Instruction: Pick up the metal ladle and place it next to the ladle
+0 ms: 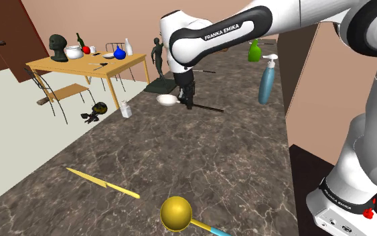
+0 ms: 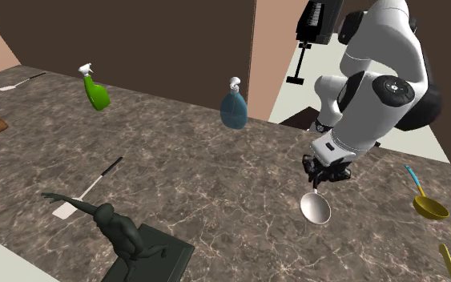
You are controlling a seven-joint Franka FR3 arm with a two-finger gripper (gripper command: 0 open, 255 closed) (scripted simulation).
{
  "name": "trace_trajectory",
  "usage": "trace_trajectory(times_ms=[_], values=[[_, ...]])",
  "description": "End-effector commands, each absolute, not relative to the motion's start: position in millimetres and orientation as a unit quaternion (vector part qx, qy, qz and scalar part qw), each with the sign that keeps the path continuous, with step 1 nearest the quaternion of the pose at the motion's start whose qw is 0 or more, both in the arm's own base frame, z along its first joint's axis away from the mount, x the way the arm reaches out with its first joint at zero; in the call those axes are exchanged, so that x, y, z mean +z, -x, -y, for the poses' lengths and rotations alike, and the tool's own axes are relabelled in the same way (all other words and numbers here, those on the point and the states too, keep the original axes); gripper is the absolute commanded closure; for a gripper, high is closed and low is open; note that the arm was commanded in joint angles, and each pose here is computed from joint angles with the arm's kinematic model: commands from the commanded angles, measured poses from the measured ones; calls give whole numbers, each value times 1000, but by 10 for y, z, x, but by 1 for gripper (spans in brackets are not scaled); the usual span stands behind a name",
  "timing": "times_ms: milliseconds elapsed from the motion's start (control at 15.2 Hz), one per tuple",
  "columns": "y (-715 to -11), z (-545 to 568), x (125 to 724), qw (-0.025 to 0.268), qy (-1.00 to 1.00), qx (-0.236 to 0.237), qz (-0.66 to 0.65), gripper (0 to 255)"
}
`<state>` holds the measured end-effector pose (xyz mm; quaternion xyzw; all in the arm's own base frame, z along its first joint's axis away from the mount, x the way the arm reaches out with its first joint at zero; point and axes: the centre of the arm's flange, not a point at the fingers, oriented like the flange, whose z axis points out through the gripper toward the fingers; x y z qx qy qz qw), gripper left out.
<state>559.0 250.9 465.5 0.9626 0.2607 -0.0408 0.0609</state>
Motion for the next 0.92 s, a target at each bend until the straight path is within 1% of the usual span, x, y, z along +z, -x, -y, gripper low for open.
trace_trajectory(times_ms=[0, 858], values=[[-5495, -2740, 4659, 61, -963, -41, -260, 255], [-4920, -4356, 4661, 61, -963, -41, -260, 255]])
